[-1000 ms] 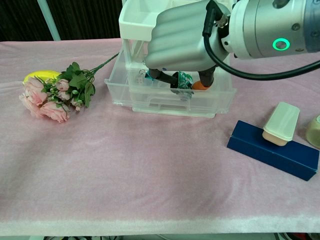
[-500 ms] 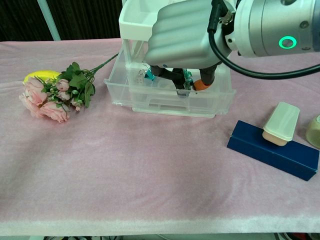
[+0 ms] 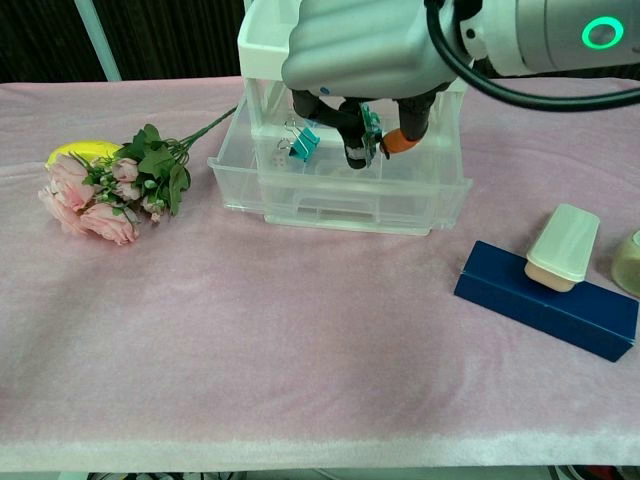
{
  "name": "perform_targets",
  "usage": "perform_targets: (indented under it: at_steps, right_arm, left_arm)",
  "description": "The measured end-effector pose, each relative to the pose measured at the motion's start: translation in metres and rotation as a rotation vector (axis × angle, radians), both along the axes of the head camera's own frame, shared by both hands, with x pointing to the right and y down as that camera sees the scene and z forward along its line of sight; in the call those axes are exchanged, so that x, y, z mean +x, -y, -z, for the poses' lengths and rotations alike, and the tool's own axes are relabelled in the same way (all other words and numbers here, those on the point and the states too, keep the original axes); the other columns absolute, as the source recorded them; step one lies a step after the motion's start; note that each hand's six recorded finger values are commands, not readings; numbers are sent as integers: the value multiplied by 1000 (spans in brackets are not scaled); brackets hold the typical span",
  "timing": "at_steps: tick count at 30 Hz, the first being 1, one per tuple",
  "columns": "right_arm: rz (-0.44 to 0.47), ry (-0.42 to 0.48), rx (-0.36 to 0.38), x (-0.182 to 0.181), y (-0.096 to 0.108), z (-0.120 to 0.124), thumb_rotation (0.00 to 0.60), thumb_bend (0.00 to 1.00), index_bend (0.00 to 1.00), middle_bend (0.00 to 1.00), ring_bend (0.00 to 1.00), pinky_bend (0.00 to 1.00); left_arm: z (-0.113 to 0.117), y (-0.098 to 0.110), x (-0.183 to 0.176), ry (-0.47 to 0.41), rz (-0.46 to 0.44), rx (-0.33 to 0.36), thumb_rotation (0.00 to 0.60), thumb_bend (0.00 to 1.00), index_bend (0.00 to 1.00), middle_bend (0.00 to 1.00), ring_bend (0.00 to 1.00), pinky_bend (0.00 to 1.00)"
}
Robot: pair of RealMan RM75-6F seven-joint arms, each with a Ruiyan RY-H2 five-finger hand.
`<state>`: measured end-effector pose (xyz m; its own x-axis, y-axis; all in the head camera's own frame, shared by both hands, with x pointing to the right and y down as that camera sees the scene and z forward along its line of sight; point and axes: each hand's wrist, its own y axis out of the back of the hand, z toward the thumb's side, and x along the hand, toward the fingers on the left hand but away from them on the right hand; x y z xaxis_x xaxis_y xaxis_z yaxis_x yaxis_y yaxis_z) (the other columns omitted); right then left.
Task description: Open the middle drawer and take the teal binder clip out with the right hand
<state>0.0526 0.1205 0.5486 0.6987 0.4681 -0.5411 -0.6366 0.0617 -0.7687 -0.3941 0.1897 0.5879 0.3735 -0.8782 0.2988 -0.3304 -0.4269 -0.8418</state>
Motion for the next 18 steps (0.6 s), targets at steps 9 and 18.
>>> perform_targets:
  at_steps: [9,18]
  right_arm:
    - [-30,27,33,10,8,24,600,187,753,973,955,781]
    - [-108,61,81,36,23,55,600,186,754,973,953,776]
  left_arm:
    - [0,0,0,0,-1,1,600,0,0,0,0,0]
    - [1,0,0,0,-4,9,600,0,0,0,0,0]
